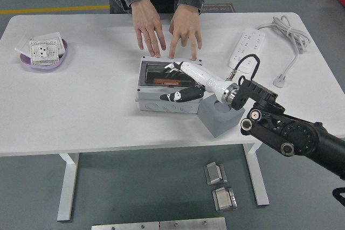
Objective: Pick up the cylinder from the cube,place it in the box,flap close box
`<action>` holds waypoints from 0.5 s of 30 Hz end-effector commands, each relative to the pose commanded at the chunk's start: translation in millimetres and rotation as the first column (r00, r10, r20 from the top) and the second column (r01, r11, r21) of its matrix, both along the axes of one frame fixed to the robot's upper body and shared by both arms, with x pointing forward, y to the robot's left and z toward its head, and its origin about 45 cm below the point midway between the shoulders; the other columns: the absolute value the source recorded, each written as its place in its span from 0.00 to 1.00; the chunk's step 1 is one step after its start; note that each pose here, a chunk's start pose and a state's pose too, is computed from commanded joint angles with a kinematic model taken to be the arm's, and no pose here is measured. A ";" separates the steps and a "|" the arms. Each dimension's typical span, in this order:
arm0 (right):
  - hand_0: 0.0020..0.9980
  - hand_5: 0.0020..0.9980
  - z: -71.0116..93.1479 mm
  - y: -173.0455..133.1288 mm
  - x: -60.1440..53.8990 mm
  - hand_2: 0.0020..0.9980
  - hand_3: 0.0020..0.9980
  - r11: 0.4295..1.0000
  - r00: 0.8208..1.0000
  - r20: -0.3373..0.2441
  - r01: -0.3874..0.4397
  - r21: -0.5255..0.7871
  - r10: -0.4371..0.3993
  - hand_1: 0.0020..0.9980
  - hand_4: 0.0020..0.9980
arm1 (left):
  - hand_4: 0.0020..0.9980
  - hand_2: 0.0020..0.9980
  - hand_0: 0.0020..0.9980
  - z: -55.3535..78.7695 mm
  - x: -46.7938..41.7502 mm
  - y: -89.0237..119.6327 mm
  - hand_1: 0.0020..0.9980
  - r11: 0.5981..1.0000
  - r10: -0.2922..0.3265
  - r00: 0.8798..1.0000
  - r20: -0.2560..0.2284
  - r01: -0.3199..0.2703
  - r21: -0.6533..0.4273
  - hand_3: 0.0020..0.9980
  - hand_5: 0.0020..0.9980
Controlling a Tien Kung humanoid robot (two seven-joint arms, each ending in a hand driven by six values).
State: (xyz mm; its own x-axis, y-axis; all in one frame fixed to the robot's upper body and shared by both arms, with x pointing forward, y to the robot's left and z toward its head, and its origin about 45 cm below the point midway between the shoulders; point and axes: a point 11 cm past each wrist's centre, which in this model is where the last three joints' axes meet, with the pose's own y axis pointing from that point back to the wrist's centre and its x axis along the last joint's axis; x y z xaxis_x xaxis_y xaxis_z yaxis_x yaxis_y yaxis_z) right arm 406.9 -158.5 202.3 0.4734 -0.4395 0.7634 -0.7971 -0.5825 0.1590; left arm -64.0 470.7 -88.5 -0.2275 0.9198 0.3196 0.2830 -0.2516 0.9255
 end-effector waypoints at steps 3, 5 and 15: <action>0.84 0.48 9.5 -9.4 -0.1 0.71 0.80 0.999 0.999 0.022 0.025 0.025 -0.026 0.73 0.94 | 0.75 0.78 0.75 0.0 0.2 0.0 0.76 1.000 0.000 1.000 0.000 0.000 0.000 0.91 0.25; 0.84 0.48 13.0 -16.7 -1.1 0.71 0.80 0.998 0.999 0.030 0.043 0.039 -0.045 0.73 0.94 | 0.75 0.78 0.75 -0.1 0.3 -0.3 0.76 1.000 0.000 1.000 0.001 0.000 0.000 0.91 0.25; 0.83 0.48 28.7 -70.0 -8.6 0.70 0.80 0.957 0.978 0.016 0.200 0.208 -0.208 0.72 0.94 | 0.75 0.78 0.75 -0.2 -3.9 -1.1 0.76 1.000 0.004 1.000 -0.006 -0.004 -0.002 0.91 0.25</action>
